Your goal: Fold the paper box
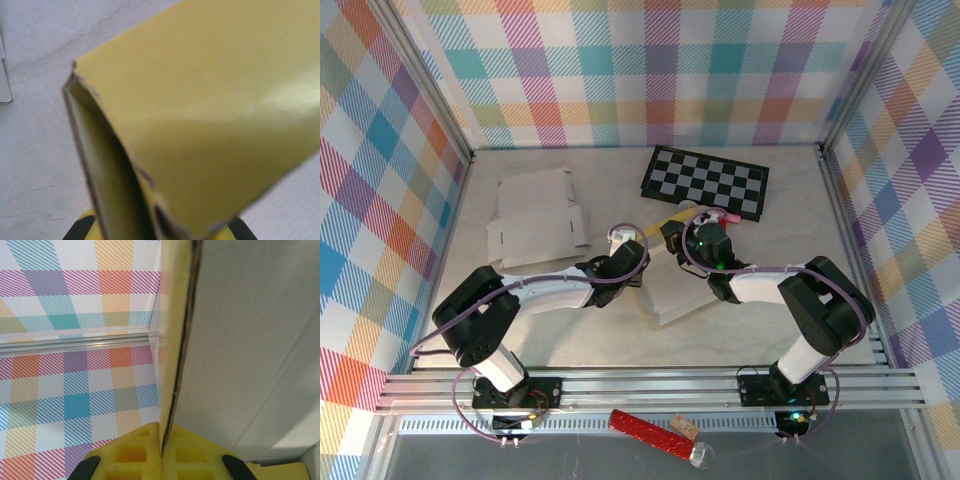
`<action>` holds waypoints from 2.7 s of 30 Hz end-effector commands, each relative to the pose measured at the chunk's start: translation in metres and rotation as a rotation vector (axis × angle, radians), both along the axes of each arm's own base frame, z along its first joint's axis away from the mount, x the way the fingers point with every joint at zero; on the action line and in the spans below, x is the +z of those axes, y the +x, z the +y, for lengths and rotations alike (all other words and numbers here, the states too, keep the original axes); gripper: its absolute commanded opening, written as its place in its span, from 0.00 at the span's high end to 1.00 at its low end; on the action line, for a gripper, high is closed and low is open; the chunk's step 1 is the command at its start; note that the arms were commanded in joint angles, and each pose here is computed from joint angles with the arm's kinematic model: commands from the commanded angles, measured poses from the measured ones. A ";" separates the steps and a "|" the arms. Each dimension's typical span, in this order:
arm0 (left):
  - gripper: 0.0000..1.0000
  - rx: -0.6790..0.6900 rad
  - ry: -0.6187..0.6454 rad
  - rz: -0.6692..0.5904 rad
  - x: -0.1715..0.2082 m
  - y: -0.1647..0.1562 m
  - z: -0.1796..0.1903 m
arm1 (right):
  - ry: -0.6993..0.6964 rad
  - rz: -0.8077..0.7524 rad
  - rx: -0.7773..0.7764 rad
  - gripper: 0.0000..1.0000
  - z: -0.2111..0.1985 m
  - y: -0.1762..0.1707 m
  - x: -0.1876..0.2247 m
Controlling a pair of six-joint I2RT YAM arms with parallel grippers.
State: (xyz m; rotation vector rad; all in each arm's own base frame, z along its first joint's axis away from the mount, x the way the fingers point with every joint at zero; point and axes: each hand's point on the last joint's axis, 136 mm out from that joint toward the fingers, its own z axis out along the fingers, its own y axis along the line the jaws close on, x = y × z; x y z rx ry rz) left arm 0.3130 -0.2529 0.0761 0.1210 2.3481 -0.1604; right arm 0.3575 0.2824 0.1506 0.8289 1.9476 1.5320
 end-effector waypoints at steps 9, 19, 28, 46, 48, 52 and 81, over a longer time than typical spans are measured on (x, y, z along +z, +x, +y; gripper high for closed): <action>1.00 0.059 0.023 -0.048 0.034 0.012 -0.004 | -0.085 0.119 0.079 0.67 0.008 -0.028 -0.008; 1.00 -0.030 0.009 0.097 0.063 0.009 0.008 | -0.325 0.210 -0.001 0.18 -0.062 -0.041 0.055; 1.00 -0.108 -0.071 0.258 0.080 0.012 0.008 | -0.394 0.219 -0.013 0.22 -0.109 -0.024 0.092; 1.00 -0.146 -0.188 0.362 0.093 0.017 0.011 | -0.448 0.216 0.022 0.31 -0.124 -0.003 0.090; 1.00 -0.167 -0.197 0.366 0.097 0.019 0.011 | -0.458 0.164 0.031 0.31 -0.136 0.000 0.097; 1.00 -0.232 -0.242 0.393 0.101 0.021 0.008 | -0.490 0.038 0.093 0.39 -0.156 0.011 0.109; 1.00 -0.411 -0.574 0.502 0.118 0.061 0.026 | -0.309 -0.486 0.598 0.51 -0.127 0.033 0.156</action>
